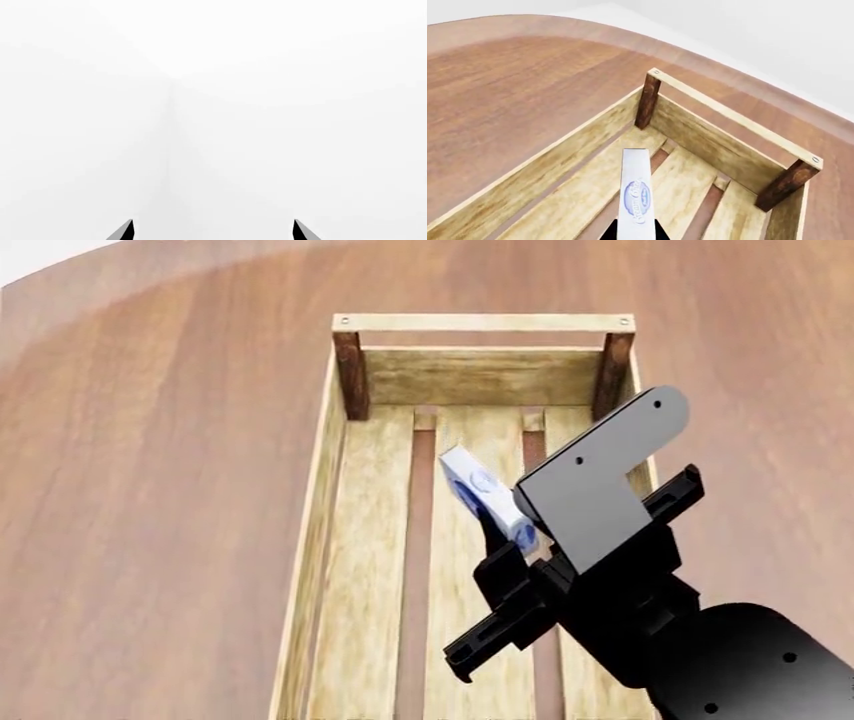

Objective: Pick up the cream cheese and put it in the tray.

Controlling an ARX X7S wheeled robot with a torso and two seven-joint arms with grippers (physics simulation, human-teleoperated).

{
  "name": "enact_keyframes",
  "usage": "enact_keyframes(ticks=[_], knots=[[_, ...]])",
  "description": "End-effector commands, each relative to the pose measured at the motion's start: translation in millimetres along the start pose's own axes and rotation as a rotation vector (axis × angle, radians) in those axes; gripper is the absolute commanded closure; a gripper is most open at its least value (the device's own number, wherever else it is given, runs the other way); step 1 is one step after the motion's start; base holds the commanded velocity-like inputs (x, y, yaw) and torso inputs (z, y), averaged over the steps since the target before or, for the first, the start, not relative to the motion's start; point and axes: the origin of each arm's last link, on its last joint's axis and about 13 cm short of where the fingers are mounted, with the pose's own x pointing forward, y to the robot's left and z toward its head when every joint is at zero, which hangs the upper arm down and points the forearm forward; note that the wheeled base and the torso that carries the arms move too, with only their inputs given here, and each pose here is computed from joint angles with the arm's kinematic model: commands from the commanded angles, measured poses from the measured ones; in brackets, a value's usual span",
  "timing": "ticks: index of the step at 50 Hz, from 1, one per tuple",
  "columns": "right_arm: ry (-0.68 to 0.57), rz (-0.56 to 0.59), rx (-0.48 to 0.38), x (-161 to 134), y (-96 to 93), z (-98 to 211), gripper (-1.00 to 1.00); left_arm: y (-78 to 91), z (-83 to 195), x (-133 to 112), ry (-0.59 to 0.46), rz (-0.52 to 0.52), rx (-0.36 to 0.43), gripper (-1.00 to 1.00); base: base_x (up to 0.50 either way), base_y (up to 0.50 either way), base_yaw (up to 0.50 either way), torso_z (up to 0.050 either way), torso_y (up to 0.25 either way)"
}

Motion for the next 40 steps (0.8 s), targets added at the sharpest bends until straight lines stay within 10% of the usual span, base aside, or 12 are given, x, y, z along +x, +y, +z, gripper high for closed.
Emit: enact_keyframes(ticks=[1,40], knots=[[-0.012,-0.006,-0.012,1.0,-1.3,1.8,1.00,-0.2,0.2,-0.3,0.000,0.000,0.001,-1.00,0.00,0.00,0.00,0.000,-0.086],[-0.027,0.018,0.027,3.7,0.2,-2.3,1.00,-0.1,0.2,0.3,-0.002,0.000,0.002,-1.00,0.00,0.00,0.00,0.000,-0.086]])
